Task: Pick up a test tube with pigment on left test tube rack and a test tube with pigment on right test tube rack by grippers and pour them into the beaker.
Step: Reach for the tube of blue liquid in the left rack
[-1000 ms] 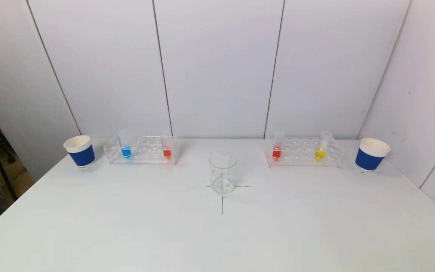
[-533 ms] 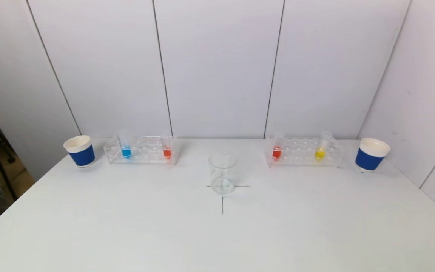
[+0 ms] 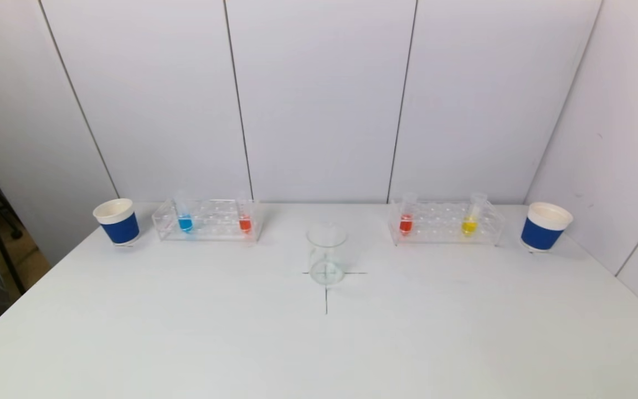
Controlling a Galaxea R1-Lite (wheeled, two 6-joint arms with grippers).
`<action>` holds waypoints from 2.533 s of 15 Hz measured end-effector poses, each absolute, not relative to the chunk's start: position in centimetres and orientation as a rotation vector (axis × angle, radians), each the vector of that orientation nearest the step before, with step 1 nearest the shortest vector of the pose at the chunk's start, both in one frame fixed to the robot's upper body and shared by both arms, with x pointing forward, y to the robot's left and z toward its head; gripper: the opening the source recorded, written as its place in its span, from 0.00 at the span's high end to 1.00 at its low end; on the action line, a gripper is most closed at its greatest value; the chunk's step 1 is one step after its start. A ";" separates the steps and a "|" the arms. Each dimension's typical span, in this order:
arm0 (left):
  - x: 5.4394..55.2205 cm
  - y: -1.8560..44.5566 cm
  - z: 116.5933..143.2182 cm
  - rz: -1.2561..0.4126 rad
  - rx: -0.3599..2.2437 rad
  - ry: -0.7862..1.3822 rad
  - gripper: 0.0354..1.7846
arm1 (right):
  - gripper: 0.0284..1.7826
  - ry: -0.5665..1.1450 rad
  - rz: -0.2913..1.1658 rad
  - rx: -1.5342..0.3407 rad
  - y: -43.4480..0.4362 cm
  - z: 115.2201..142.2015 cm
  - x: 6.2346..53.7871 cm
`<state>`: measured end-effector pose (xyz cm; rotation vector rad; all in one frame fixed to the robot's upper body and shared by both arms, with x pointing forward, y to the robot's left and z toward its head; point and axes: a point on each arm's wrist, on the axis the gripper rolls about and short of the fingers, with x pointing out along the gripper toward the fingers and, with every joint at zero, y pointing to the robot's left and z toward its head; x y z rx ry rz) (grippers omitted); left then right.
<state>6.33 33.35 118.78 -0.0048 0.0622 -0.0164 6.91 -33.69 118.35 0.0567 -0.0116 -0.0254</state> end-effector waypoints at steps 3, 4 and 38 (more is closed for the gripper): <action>5.2 33.3 122.0 -0.024 0.000 -0.018 0.01 | 0.01 -0.012 -0.025 0.057 -33.7 118.4 6.9; 4.9 33.3 123.5 -0.024 0.000 -0.039 0.01 | 0.01 -0.012 -0.025 0.056 -33.7 118.4 6.9; 43.6 35.5 122.2 -0.106 -0.006 0.043 0.01 | 0.01 -0.012 -0.025 0.057 -33.7 118.4 6.9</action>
